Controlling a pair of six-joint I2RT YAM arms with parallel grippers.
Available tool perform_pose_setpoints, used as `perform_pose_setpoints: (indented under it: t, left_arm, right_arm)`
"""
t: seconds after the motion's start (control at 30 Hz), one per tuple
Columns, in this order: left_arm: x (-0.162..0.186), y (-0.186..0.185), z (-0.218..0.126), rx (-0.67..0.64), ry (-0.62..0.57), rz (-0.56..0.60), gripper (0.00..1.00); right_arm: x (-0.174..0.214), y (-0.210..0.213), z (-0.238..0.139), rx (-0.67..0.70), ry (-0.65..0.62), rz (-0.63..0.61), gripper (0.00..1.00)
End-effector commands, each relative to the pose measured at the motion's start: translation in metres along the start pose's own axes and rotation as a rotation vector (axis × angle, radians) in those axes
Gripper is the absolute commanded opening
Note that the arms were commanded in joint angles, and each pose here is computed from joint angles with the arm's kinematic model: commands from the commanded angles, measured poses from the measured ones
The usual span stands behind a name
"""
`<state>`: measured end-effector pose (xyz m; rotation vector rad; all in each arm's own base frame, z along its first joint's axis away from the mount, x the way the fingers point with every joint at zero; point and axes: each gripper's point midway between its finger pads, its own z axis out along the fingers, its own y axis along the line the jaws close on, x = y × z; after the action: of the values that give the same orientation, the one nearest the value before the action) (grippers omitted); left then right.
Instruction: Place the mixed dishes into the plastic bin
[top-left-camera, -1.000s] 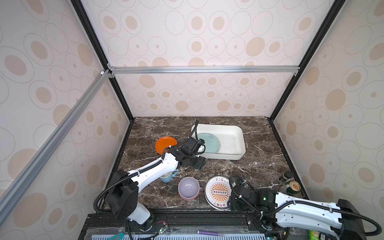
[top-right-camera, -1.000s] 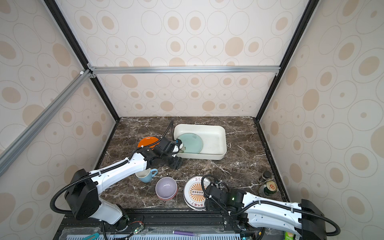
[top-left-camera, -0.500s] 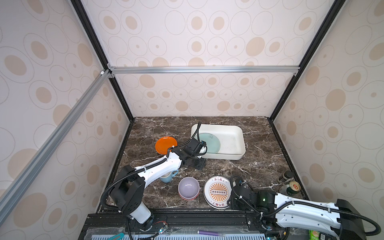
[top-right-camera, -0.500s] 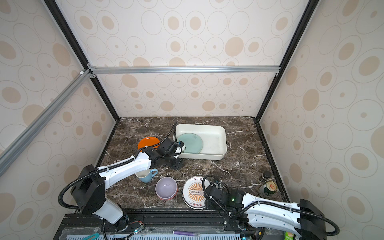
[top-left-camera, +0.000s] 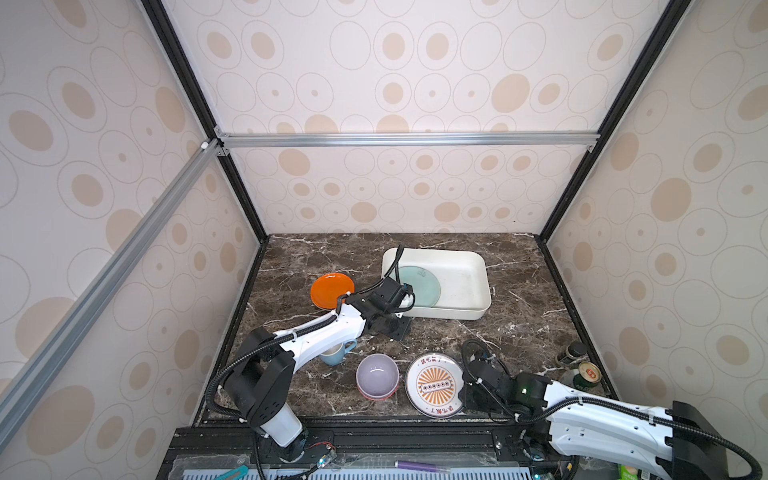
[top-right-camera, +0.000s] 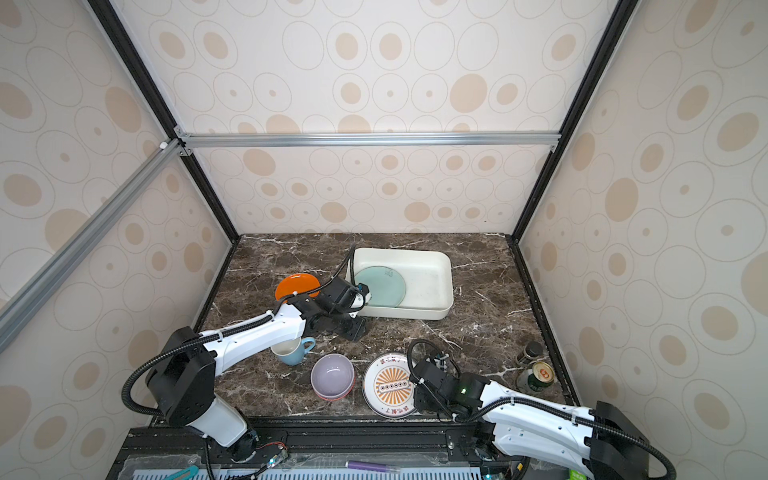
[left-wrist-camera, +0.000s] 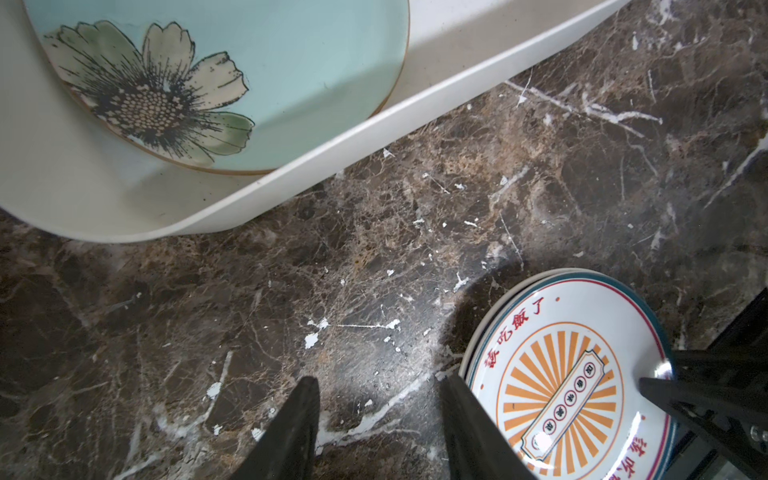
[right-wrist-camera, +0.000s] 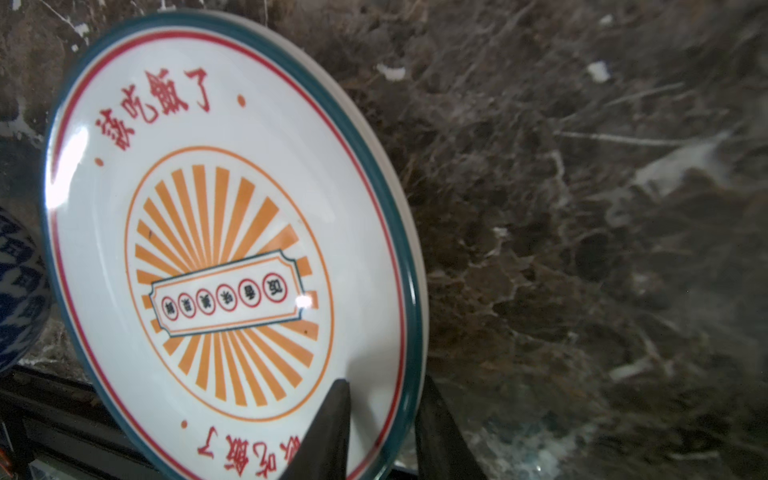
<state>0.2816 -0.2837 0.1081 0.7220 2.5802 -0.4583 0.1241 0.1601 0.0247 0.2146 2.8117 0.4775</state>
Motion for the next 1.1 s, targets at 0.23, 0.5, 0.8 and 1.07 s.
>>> perform_pose_setpoints:
  t: [0.23,0.5,0.8,1.07]
  left_arm:
    - [-0.001,-0.007,0.003,0.021,0.019,0.030,0.42]
    - [-0.004,-0.013,0.008,0.048,0.036,0.042,0.40]
    - [-0.007,-0.016,0.015,0.063,0.057,0.053,0.38]
    - [-0.012,-0.015,0.022,0.048,0.075,0.067,0.38]
  right_arm:
    - [-0.021,0.008,0.005,0.033,0.001,-0.030,0.23]
    - [-0.029,0.007,0.010,0.046,0.006,-0.030,0.21]
    - [-0.041,-0.002,0.010,0.064,-0.016,0.002,0.19]
    - [-0.054,-0.008,0.017,0.076,0.008,0.012,0.18]
